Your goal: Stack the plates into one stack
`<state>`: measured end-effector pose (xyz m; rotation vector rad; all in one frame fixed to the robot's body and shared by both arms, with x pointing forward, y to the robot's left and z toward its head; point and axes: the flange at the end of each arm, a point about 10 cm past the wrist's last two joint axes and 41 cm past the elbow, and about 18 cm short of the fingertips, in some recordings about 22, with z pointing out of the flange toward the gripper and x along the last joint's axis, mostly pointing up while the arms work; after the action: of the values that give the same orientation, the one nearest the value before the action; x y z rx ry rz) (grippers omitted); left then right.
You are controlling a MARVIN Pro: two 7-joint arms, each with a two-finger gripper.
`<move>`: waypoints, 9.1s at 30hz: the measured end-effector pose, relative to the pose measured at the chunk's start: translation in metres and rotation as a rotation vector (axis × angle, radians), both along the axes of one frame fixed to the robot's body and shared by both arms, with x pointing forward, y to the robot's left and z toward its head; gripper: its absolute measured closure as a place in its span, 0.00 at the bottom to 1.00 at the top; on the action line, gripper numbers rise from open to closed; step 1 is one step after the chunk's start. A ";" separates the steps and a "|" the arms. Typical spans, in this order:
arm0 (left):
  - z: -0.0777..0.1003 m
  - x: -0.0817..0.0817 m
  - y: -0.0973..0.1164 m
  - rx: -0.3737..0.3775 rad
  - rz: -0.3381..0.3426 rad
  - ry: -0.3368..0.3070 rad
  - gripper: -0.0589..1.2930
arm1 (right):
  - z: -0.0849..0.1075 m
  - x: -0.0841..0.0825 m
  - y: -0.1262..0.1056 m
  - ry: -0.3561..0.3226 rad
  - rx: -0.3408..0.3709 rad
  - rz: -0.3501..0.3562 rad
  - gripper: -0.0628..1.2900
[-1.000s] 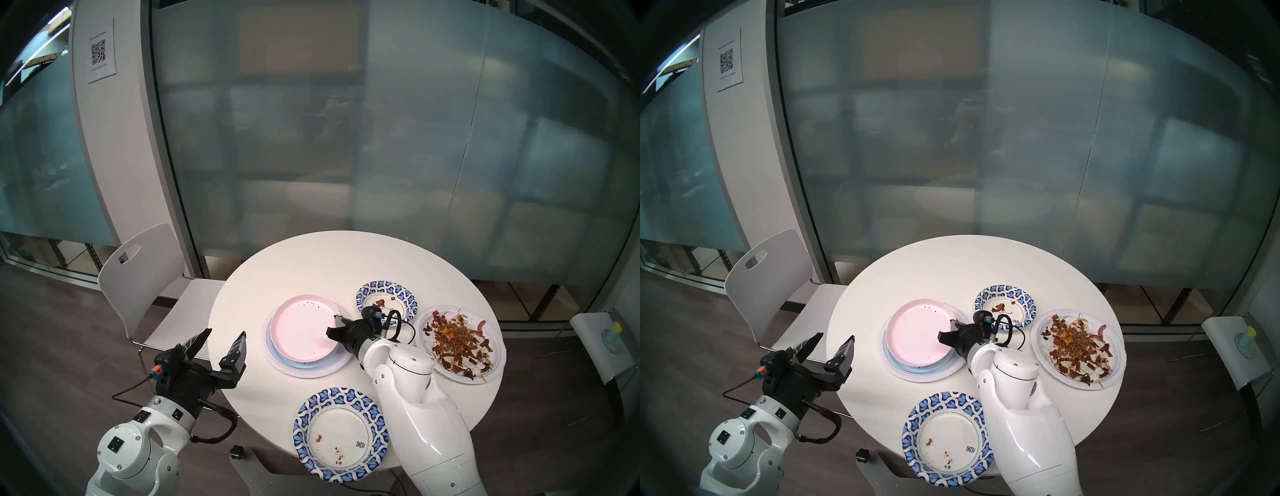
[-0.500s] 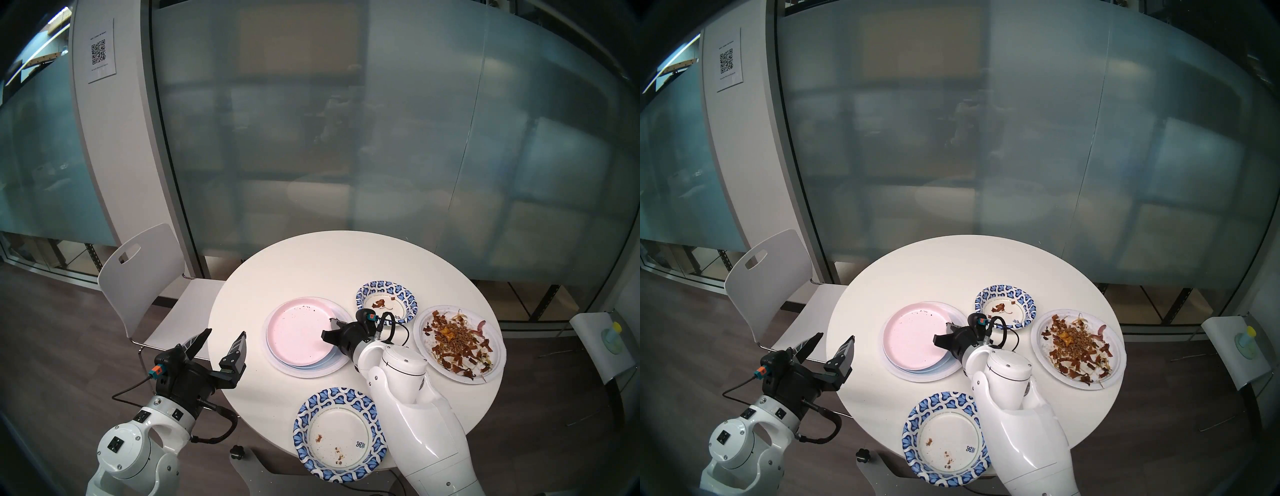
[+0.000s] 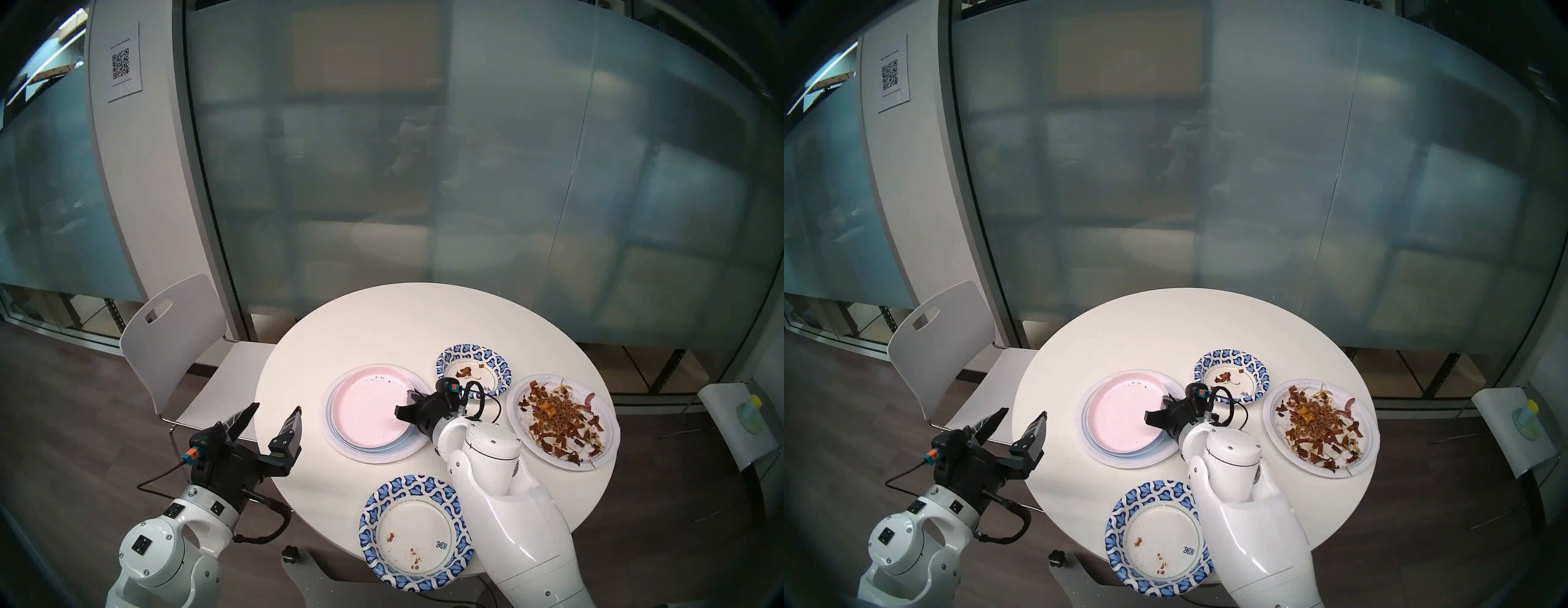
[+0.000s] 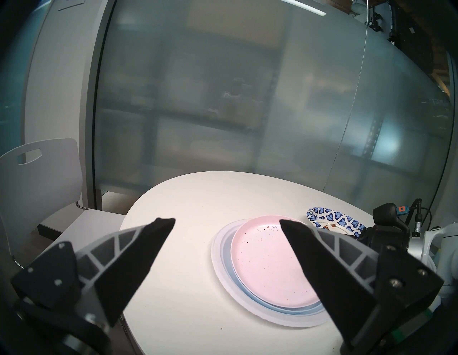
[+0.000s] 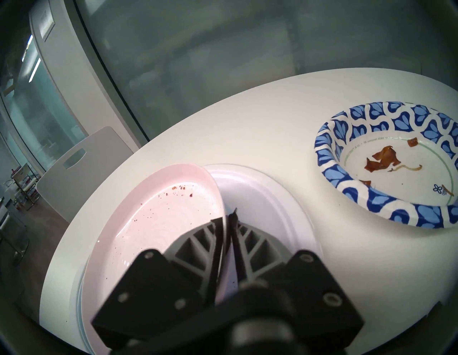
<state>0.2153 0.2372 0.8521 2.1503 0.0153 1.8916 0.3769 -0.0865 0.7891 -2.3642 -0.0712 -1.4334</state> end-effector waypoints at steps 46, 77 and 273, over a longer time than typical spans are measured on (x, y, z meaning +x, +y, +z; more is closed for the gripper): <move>0.000 0.001 0.000 0.001 -0.002 -0.006 0.06 | 0.048 -0.084 -0.096 -0.109 -0.182 -0.225 0.17; -0.001 0.002 0.000 0.001 -0.008 0.012 0.06 | 0.029 -0.117 -0.091 -0.082 -0.018 -0.166 0.08; -0.009 0.020 0.006 0.019 -0.051 0.041 0.06 | -0.008 -0.124 -0.319 0.221 -0.264 -0.439 0.42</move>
<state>0.2349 0.2430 0.8434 2.1801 -0.0494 1.8272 0.2528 -0.4056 0.7816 -2.8731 0.3587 -1.4008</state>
